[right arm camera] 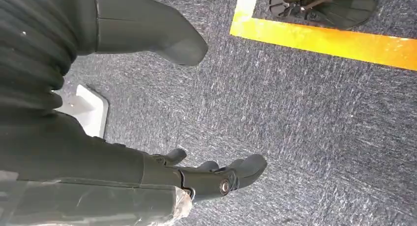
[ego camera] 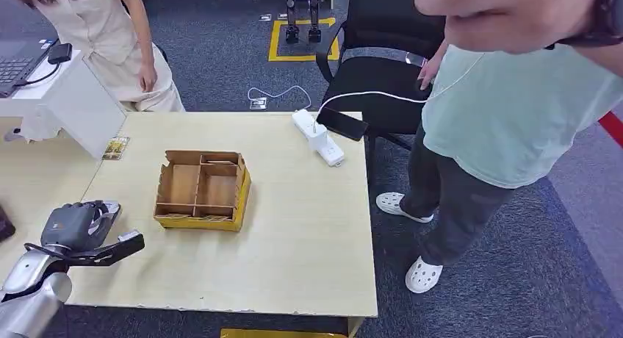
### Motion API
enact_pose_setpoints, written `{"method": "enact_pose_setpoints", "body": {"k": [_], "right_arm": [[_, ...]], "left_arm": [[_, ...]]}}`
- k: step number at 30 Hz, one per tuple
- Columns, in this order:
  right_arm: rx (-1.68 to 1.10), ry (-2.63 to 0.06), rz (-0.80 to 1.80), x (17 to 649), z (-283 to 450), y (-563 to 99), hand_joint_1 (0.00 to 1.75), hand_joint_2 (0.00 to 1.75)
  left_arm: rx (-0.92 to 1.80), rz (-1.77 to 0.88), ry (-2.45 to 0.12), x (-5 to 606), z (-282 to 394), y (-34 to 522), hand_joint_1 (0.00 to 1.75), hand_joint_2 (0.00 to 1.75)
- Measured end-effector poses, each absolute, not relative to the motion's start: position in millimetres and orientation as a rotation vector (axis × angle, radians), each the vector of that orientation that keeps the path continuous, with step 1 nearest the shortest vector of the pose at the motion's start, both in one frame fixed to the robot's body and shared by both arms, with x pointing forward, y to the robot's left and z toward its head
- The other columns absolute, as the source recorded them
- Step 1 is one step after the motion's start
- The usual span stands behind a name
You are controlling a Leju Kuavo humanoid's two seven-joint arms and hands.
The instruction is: Pass the card to the sensor for recognition and then transmit it.
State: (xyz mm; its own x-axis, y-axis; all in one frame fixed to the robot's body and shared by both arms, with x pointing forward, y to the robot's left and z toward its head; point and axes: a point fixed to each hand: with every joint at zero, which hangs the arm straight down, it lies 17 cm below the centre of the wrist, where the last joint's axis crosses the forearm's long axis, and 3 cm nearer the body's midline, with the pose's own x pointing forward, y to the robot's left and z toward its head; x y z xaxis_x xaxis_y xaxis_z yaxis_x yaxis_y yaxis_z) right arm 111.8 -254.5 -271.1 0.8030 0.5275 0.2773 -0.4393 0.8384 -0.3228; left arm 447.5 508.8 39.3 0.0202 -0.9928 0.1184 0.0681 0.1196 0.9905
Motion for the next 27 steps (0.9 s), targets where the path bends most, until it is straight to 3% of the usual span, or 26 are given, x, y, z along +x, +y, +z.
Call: {"method": "enact_pose_setpoints", "body": {"k": [27], "right_arm": [[-0.249, -0.368, 0.524, 111.8, -271.1, -254.5, 0.00, 1.75]], "left_arm": [[1.079, -1.142, -1.201, 447.4, 39.3, 508.8, 1.75, 1.75]]}}
